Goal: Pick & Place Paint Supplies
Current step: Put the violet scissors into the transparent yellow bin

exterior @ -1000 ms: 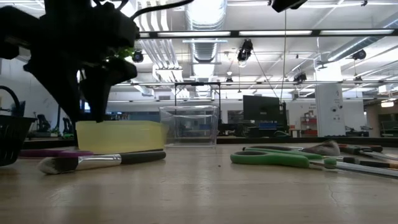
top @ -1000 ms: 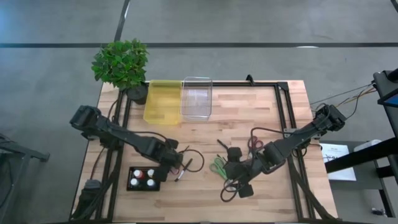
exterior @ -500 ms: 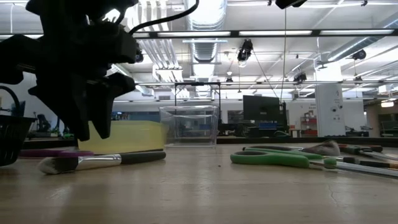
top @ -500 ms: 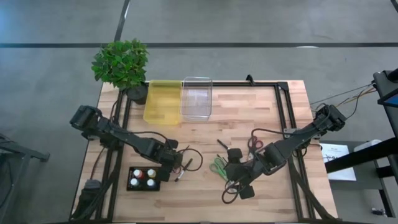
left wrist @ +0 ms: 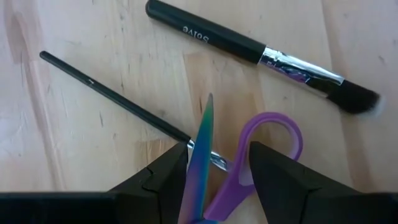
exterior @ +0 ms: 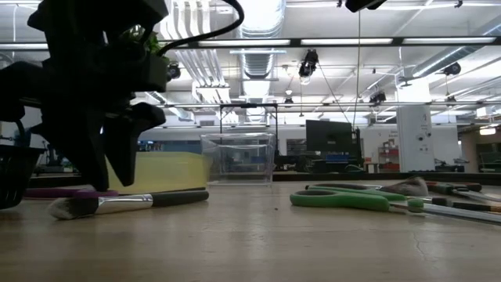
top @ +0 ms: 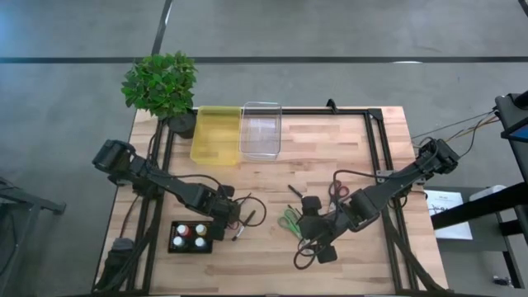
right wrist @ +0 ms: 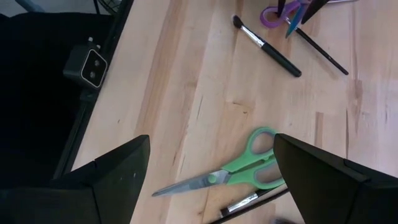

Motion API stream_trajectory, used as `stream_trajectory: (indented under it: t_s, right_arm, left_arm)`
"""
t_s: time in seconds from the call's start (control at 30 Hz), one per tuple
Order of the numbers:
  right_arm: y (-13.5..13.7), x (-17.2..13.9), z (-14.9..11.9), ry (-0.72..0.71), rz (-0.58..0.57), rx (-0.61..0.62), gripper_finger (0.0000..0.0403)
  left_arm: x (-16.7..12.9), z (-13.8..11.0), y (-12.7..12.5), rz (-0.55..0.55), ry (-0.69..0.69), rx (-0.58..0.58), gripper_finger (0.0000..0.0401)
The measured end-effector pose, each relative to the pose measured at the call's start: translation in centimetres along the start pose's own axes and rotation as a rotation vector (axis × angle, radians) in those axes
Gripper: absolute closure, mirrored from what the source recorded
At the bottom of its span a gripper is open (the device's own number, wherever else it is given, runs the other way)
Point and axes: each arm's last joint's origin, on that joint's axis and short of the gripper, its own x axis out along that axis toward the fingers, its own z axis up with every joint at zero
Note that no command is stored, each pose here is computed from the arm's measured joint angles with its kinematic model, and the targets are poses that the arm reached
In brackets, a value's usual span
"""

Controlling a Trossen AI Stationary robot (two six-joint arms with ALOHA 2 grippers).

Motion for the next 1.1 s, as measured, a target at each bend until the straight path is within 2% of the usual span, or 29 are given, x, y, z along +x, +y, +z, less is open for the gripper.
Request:
stream_trajectory:
  t_s: [0.3, 0.6, 0.7, 0.9, 1.1]
  right_arm:
    - [0.0, 0.0, 0.0, 0.0, 0.0, 0.0, 0.0062]
    - [0.0, 0.0, 0.0, 0.001, 0.0, 0.0, 0.0062]
    - [0.0, 0.0, 0.0, 0.002, 0.0, 0.0, 0.0062]
    - [0.1, 0.0, 0.0, 0.002, 0.001, -0.002, 0.0062]
    - [0.2, 0.0, -0.1, 0.002, 0.004, -0.005, 0.0062]
  left_arm:
    - [0.0, 0.1, -0.1, -0.02, -0.01, -0.037, 0.0216]
    - [0.0, 0.1, -0.1, -0.027, -0.008, -0.068, 0.0143]
    - [0.0, 0.1, -0.1, -0.026, -0.003, -0.067, 0.013]
    - [0.2, -0.1, -0.1, -0.027, -0.004, -0.068, 0.013]
    - [1.3, -1.4, 0.0, -0.039, -0.012, -0.087, 0.0151]
